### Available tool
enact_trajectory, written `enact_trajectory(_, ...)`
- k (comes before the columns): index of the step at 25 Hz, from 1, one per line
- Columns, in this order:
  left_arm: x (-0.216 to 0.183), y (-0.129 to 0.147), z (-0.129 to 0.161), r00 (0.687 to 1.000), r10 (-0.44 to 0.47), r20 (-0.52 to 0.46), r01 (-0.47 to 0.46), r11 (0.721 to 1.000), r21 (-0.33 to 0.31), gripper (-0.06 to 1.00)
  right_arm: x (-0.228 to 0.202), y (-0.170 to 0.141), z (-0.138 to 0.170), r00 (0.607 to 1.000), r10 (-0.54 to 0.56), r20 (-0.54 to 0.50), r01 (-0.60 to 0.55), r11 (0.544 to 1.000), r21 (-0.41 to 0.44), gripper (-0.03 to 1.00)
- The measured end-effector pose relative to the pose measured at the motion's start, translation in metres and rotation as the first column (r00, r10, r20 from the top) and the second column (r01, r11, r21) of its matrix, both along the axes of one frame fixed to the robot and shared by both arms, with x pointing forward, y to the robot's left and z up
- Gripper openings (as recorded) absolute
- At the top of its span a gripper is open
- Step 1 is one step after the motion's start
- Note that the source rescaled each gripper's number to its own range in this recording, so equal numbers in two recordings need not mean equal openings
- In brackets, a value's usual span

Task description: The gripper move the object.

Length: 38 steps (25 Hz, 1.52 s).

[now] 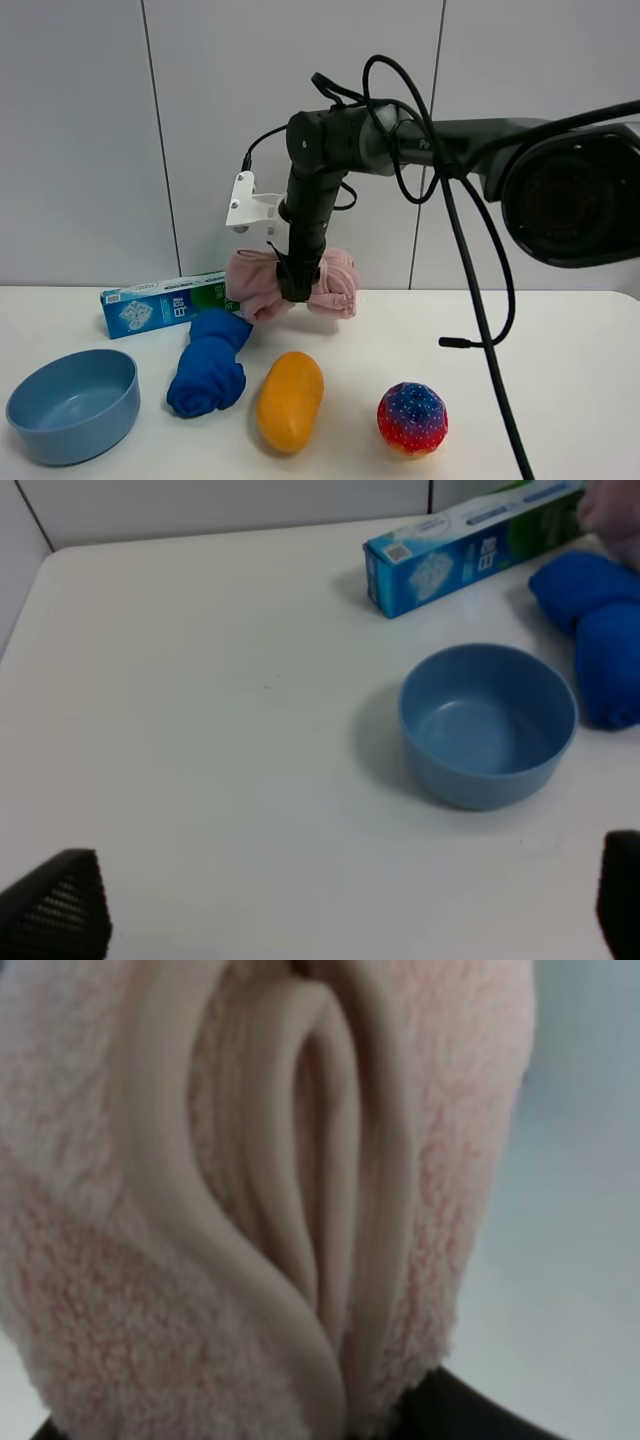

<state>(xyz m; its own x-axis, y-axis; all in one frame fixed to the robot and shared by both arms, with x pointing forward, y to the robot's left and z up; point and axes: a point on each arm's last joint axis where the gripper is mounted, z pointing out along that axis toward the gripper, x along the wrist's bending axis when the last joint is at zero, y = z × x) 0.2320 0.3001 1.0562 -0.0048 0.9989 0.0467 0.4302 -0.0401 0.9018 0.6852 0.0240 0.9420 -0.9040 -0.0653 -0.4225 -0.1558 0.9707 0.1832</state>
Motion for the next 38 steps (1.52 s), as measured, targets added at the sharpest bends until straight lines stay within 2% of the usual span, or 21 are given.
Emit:
enact_trajectory(11,0.0,0.0,0.0,1.0,0.0,0.0,0.0,1.0,0.0,1.0,0.004,-0.01,0.001,1.0,0.01,-0.02,-0.01,1.0,-0.018,0.0)
enact_trajectory(16,0.0,0.0,0.0,1.0,0.0,0.0,0.0,1.0,0.0,1.0,0.003,-0.008,0.001,0.999,0.004,-0.043,-0.003,1.0,0.02,0.0)
enact_trajectory(22,0.0,0.0,0.0,1.0,0.0,0.0,0.0,1.0,0.0,1.0,0.002,-0.008,0.0,0.999,0.004,-0.05,-0.003,1.0,0.024,0.0)
enact_trajectory(23,0.0,0.0,0.0,1.0,0.0,0.0,0.0,1.0,0.0,1.0,0.003,-0.008,0.0,0.999,0.003,-0.051,-0.001,1.0,0.025,0.02)
enact_trajectory(24,0.0,0.0,0.0,1.0,0.0,0.0,0.0,1.0,0.0,1.0,0.003,-0.008,0.0,0.999,-0.002,-0.052,0.004,1.0,0.027,0.12)
enact_trajectory(27,0.0,0.0,0.0,1.0,0.0,0.0,0.0,1.0,0.0,1.0,0.004,-0.007,0.001,0.998,-0.033,-0.045,0.035,0.998,0.053,0.51)
enact_trajectory(29,0.0,0.0,0.0,1.0,0.0,0.0,0.0,1.0,0.0,1.0,0.005,-0.006,0.002,0.998,-0.058,-0.037,0.061,0.995,0.077,0.63)
enact_trajectory(34,0.0,0.0,0.0,1.0,0.0,0.0,0.0,1.0,0.0,1.0,0.005,-0.005,0.006,0.996,-0.081,-0.033,0.084,0.992,0.098,0.7)
enact_trajectory(36,0.0,0.0,0.0,1.0,0.0,0.0,0.0,1.0,0.0,1.0,0.003,-0.004,0.019,0.996,-0.09,-0.023,0.092,0.989,0.116,0.7)
enact_trajectory(38,0.0,0.0,0.0,1.0,0.0,0.0,0.0,1.0,0.0,1.0,-0.002,-0.004,0.046,0.995,-0.102,0.007,0.1,0.983,0.156,0.7)
